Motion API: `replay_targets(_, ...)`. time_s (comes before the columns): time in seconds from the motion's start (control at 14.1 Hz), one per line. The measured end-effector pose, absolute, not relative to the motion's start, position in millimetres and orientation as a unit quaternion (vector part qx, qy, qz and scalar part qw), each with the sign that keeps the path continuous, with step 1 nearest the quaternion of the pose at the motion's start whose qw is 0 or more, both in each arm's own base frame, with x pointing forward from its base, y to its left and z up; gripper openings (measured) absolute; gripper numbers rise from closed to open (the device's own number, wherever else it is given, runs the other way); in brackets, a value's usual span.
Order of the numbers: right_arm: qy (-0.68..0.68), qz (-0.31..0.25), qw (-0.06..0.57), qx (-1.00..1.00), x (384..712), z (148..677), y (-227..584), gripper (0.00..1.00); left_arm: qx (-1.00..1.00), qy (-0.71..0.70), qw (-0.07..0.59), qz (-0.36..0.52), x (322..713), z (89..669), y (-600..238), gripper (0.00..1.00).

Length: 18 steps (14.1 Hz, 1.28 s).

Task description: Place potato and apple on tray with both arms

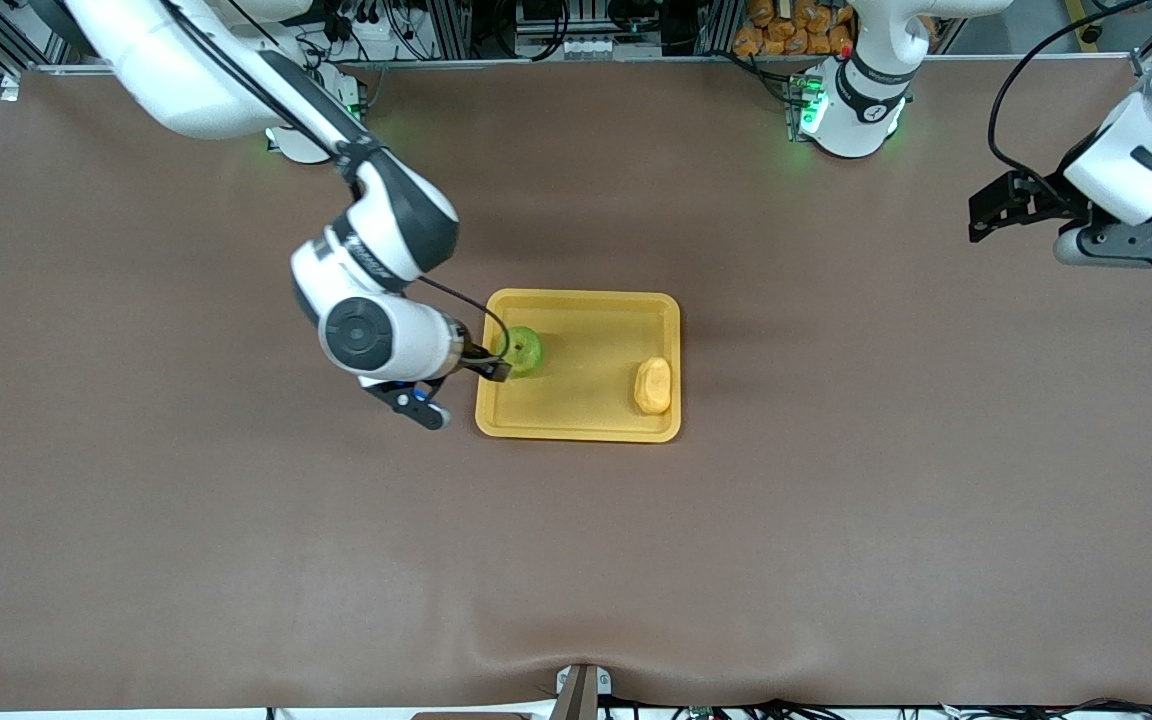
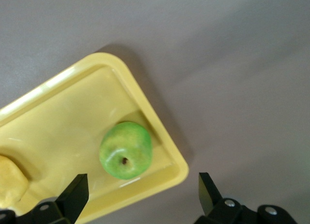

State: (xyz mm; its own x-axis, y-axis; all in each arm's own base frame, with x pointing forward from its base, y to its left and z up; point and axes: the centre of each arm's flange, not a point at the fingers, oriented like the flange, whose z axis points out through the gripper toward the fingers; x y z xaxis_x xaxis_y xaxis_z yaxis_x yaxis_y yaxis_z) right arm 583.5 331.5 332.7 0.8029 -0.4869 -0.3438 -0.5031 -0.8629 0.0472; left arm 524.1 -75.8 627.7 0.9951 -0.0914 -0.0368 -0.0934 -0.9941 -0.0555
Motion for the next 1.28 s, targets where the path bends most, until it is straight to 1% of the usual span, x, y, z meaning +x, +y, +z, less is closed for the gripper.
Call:
replay_targets(0.21,0.272,0.194,0.028,-0.942,599.8,369.2,279.1,1.0,-0.998,0.054,0.038,0.015,518.2,634.6,-77.5,1.0)
replay_targets(0.5,0.287,0.226,0.003,-0.931,613.7,419.2,223.3,1.0,-0.998,0.053,0.037,0.01,519.1,638.9,-78.8,1.0)
replay_targets(0.71,0.277,0.232,0.006,-0.932,626.8,446.2,177.3,1.0,-0.998,0.053,0.038,0.015,517.8,638.4,-81.3,1.0)
replay_targets(0.85,0.245,0.227,0.005,-0.942,633.4,470.2,150.7,1.0,-0.998,0.053,0.038,0.012,518.2,641.9,-80.7,1.0)
replay_targets(1.07,0.179,0.205,0.024,-0.962,643.6,504.9,117.7,1.0,-0.998,0.054,0.038,0.015,519.0,641.3,-80.8,1.0)
replay_targets(1.28,0.144,0.175,0.013,-0.974,649.9,521.0,94.3,1.0,-0.996,0.075,0.038,0.021,522.0,636.1,-81.0,1.0)
